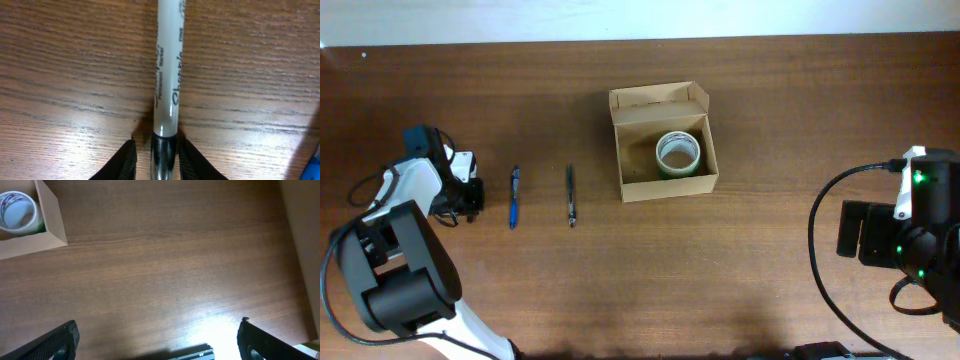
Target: Pack container
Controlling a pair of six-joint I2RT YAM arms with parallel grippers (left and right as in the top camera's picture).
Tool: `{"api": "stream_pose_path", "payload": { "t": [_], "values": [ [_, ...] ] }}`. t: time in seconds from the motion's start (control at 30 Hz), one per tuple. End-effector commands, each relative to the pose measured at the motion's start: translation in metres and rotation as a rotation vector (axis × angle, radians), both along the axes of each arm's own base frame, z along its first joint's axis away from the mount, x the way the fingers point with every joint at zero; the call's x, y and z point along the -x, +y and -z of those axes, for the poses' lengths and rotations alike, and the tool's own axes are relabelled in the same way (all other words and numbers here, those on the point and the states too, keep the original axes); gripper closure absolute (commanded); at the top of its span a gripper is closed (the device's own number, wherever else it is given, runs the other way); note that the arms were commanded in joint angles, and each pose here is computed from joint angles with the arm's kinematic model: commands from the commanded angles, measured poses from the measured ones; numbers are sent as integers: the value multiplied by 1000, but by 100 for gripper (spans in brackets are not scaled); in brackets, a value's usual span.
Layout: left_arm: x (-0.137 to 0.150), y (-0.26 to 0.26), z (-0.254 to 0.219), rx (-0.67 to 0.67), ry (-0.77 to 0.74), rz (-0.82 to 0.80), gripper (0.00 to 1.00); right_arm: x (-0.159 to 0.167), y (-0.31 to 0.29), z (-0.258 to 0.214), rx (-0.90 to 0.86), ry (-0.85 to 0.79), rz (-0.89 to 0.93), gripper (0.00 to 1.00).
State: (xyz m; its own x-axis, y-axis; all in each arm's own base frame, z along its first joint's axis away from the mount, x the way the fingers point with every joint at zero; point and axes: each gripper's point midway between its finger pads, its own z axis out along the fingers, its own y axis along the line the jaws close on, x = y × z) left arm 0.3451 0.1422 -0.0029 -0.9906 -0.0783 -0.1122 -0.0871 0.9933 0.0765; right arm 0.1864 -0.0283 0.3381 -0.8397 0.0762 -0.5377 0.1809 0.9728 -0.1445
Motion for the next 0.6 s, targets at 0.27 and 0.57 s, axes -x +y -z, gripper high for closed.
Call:
{"api": "stream_pose_path", "payload": {
  "t": [0.27,0.57],
  "values": [
    [1,-3,42,85,159,-9,76,0,2,0,-8,0,-2,1],
    [-3,-3,40,90,153,-7,76,0,2,0,-7,1,-2,1]
  ]
}}
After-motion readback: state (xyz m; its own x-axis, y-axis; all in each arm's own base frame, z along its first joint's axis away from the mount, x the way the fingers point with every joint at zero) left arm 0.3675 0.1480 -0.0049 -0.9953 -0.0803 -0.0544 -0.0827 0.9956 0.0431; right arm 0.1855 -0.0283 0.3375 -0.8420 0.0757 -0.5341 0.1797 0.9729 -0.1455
